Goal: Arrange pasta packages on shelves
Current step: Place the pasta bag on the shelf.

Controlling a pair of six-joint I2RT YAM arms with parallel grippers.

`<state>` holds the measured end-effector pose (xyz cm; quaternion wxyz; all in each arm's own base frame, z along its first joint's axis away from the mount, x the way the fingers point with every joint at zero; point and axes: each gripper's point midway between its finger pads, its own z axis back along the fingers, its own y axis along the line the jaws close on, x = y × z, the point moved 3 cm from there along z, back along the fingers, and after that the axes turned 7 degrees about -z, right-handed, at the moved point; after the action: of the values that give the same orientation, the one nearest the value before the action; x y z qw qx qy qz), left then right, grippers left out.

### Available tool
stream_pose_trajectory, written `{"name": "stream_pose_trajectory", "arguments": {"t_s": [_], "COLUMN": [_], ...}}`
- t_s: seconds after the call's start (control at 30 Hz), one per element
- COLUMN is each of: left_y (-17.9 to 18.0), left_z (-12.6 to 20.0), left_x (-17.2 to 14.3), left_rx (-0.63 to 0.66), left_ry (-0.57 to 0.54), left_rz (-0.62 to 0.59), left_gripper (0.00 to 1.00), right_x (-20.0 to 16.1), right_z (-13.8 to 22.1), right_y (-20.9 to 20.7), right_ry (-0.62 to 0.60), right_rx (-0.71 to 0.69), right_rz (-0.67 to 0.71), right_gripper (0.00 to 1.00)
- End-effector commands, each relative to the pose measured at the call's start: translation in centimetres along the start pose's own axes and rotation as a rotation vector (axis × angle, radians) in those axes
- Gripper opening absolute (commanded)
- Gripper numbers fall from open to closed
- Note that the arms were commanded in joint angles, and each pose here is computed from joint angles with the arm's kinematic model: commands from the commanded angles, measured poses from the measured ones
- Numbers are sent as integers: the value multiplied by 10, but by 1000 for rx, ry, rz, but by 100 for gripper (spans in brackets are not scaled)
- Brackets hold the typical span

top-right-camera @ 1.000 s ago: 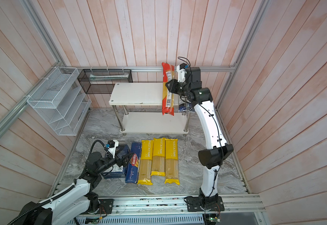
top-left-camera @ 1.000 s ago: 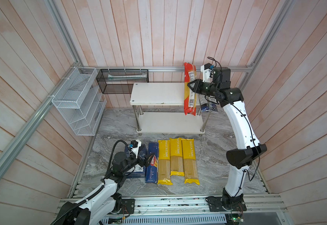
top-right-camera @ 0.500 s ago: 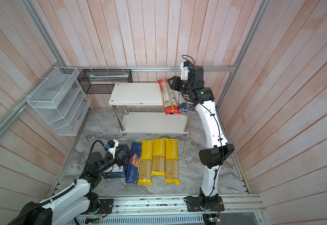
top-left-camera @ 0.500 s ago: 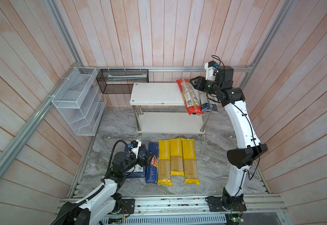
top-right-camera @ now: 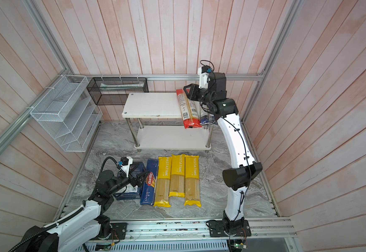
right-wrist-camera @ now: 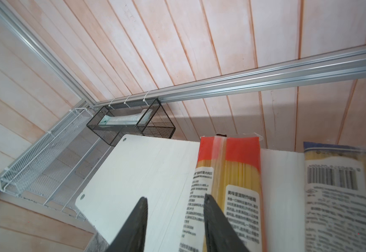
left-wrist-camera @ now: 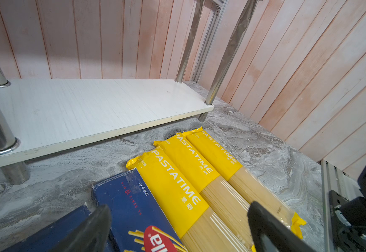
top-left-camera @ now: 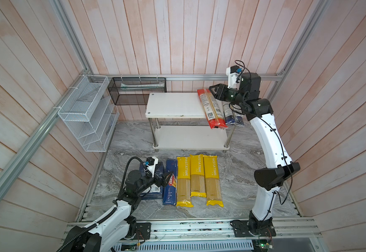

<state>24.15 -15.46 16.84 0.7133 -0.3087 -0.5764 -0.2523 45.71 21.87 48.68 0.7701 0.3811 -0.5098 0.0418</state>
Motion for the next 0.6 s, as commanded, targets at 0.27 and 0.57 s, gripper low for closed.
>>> {"name": "stream_pose_trajectory", "arguments": {"t_s": [0.27,0.57], "left_y": [-1,1], "left_z": [2,0], "left_x": [0,-1], "left_rx": [2,10], "left_ry": [-5,-3], "left_rz": [-12,-12], "left_gripper": [100,100], "right_x": [-75,-120], "right_z": [86,149], "right_y": [76,62], "right_ry": [78,12], "right_rx": [85,107], "right_rz": [287,222], "right_gripper": [45,43]}}
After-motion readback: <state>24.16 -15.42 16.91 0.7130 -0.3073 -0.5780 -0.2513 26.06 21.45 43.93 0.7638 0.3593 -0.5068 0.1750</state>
